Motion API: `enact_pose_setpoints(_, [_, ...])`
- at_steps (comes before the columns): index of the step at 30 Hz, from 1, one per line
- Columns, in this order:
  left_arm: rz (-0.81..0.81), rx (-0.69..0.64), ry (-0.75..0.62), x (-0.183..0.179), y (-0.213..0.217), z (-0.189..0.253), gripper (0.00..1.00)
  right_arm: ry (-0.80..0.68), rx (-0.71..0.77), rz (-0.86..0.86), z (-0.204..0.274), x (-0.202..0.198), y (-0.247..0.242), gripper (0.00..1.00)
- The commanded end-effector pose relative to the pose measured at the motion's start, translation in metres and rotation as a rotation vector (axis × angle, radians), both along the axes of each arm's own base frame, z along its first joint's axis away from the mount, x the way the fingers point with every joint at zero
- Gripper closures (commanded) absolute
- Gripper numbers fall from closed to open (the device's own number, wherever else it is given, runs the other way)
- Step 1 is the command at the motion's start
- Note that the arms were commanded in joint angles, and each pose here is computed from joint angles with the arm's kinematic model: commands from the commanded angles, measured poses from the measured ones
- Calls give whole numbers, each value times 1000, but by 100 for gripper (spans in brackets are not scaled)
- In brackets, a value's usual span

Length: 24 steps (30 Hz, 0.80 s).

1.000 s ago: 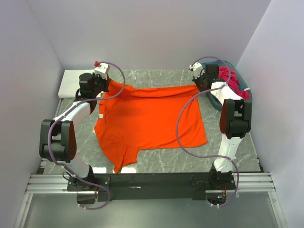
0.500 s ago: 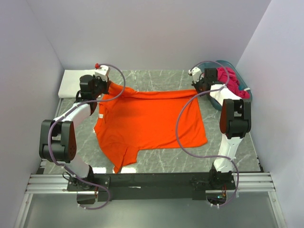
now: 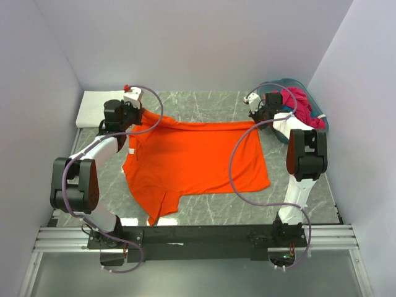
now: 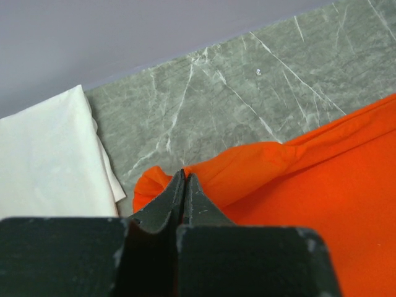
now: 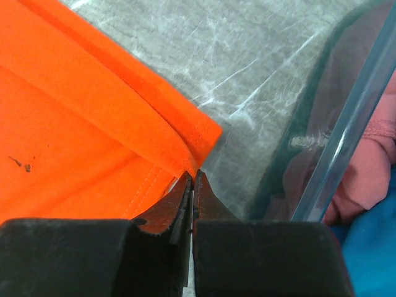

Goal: Fold and stack the t-shirts
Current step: Fold the tshirt

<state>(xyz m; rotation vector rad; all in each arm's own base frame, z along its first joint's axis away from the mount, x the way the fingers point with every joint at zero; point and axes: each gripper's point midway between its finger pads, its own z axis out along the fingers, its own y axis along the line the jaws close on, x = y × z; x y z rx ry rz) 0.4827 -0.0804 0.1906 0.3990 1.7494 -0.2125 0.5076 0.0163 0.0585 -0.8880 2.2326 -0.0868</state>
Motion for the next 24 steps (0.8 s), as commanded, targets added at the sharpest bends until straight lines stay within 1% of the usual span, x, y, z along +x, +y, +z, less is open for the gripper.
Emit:
enact_pose_setpoints(1, [-25,-15,-63,-6,-4,25,100,-78,-9,10,28,4,-5,100])
enact_pose_setpoints(9, [-25,-13,-47,-11,-3,21,100,-64,-12,28,24,-2,-4,99])
enact_pose_setpoints(19, [-47,-8,15,-19,-6,0,100,-43,-33,53,18,-11,-4,99])
enact_pose_setpoints(24, [-51,-10,28,-21,-7,-1,100,-31,-43,63,15,-15,-5,99])
